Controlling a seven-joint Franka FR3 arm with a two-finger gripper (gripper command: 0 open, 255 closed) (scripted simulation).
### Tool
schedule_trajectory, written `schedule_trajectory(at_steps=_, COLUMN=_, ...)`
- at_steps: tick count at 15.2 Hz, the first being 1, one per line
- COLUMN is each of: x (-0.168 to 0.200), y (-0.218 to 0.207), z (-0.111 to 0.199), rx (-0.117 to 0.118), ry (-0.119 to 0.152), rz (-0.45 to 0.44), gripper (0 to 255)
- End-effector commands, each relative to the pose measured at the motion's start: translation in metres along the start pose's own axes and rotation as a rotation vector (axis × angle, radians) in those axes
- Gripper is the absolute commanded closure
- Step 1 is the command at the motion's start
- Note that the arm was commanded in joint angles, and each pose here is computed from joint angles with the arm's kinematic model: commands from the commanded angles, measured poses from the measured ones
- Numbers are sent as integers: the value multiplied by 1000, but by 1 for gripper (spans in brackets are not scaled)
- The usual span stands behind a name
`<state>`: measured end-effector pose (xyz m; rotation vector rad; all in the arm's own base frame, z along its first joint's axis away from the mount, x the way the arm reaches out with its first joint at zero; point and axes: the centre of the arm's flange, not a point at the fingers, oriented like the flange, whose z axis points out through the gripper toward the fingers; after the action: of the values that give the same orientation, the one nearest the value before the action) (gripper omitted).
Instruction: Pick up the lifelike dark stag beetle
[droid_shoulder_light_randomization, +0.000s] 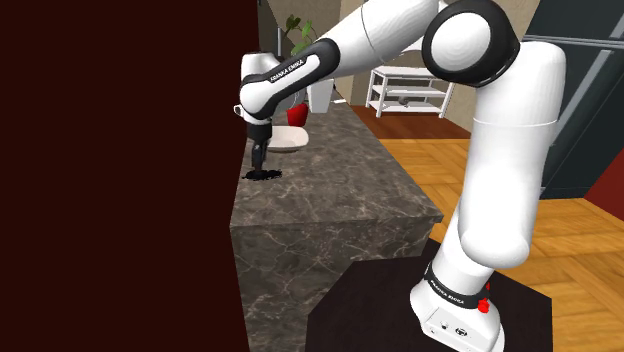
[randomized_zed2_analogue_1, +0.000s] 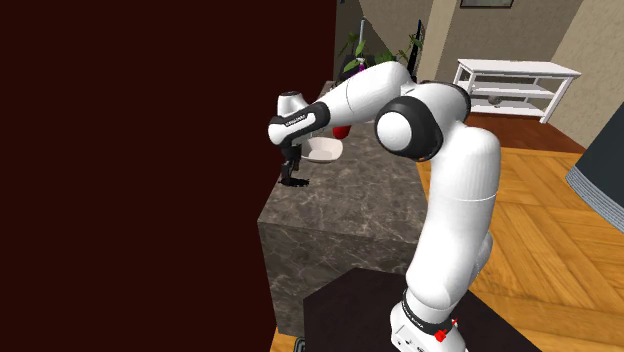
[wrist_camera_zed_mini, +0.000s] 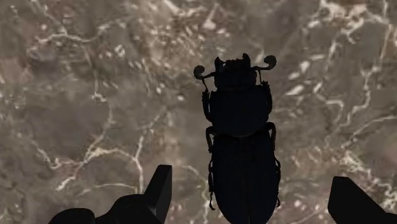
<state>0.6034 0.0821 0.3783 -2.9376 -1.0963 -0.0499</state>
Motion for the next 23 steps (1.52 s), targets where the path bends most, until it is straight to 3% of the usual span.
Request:
schedule_trajectory(at_steps=1, x=3, y=-1, z=10, rx=-1, ry=1, rz=-6, gripper=0)
schedule_trajectory(at_steps=7, x=2, y=-1, z=35, rx=-1, ry=1, rz=-6, gripper=0)
schedule_trajectory(at_steps=8, x=2, y=-1, z=34, rx=-1, ry=1, rz=-6, gripper=255)
schedule_trajectory(at_steps=17, x=2, y=-1, z=35, rx=-1, ry=1, rz=-6, gripper=255)
schedule_trajectory(at_steps=23, x=3, y=-1, z=3, rx=-1, ry=1, rz=-6, gripper=255)
